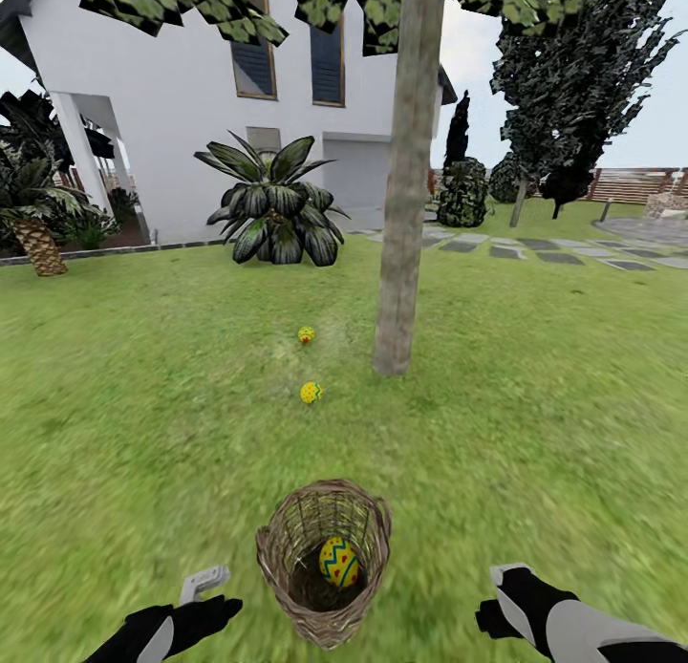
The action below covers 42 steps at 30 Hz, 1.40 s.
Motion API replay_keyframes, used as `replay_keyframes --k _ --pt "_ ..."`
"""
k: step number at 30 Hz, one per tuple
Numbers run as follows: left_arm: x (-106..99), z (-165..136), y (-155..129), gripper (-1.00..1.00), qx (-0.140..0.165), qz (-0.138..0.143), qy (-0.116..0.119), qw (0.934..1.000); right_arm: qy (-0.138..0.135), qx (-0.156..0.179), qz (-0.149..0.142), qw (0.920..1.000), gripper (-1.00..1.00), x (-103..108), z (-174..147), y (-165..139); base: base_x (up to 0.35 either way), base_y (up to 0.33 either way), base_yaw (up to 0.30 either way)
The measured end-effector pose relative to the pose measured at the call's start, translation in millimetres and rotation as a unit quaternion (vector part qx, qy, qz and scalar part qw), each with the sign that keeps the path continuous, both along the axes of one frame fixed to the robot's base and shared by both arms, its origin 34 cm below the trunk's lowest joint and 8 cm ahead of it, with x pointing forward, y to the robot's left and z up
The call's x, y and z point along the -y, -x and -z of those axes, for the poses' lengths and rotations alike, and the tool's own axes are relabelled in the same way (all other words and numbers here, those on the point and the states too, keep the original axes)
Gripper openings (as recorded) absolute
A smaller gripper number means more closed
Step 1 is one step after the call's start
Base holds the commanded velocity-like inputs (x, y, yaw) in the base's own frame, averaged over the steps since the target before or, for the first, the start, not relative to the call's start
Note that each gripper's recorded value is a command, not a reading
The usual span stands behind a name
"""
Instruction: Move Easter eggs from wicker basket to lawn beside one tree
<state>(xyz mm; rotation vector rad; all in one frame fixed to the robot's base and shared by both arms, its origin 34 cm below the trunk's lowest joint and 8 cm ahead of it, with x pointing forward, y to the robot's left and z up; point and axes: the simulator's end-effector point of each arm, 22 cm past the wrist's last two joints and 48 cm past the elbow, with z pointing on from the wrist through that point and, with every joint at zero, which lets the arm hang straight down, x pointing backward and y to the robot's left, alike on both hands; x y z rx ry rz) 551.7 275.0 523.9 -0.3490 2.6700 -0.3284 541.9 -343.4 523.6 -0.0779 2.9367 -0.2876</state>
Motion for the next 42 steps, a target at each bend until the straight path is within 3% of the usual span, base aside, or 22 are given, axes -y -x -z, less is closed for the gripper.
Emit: replay_keyframes --k 8,42 --pt "0.1 0.2 0.2 1.00 0.000 0.000 0.000 1.0000 0.000 0.000 -0.003 1.0000 1.00 -3.2 0.3 -0.5 -0.001 -0.340 0.090" --pt "-2.5 0.1 0.2 1.00 0.000 -0.002 -0.001 1.0000 0.000 -0.001 -0.003 1.0000 1.00 -4.5 0.6 -0.1 0.000 -0.345 0.296"
